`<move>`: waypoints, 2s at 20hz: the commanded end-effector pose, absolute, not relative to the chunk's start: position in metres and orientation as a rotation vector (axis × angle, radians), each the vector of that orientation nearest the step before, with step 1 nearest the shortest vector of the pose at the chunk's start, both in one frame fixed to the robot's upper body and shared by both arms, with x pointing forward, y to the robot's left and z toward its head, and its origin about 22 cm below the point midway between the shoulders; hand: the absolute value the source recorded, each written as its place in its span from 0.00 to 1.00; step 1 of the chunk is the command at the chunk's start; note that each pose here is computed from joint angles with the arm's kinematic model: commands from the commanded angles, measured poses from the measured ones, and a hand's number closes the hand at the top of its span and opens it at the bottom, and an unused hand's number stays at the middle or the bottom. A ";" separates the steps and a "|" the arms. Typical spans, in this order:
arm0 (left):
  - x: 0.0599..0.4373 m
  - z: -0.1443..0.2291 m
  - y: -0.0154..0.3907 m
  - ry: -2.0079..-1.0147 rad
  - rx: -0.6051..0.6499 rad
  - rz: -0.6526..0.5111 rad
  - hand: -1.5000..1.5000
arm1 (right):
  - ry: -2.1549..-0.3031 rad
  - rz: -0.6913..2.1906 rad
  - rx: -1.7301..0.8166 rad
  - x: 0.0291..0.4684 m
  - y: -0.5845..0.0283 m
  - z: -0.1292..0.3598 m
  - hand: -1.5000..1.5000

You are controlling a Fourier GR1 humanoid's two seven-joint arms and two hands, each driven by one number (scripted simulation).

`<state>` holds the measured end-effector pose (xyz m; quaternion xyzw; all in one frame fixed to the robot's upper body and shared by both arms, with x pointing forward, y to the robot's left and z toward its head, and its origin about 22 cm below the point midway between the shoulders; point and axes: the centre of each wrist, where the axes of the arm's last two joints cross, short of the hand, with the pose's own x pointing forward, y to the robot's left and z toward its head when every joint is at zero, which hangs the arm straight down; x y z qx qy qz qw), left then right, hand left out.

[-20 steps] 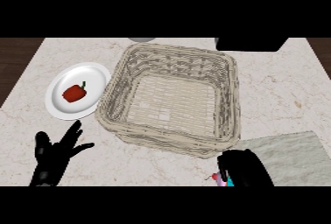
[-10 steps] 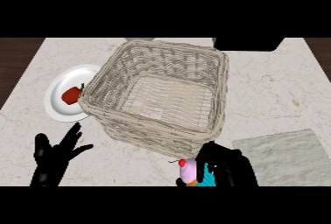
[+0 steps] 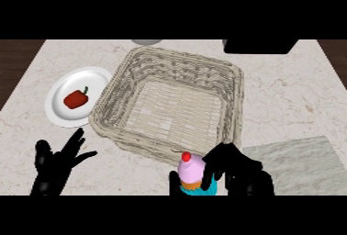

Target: Pick the cupcake from the placemat and place it in the basket

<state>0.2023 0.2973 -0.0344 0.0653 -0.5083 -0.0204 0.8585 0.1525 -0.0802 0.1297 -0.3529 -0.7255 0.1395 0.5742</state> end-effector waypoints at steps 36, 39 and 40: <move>0.205 -0.046 0.293 -1.026 0.141 -0.067 0.50 | -1.494 -0.015 -0.817 0.298 -0.022 0.187 1.00; 0.195 -0.057 0.285 -1.000 0.143 -0.036 0.50 | -1.357 0.018 -1.061 0.317 -0.038 0.159 1.00; 0.201 -0.052 0.289 -1.019 0.139 -0.027 0.50 | -1.314 0.088 -1.090 0.326 -0.035 0.169 1.00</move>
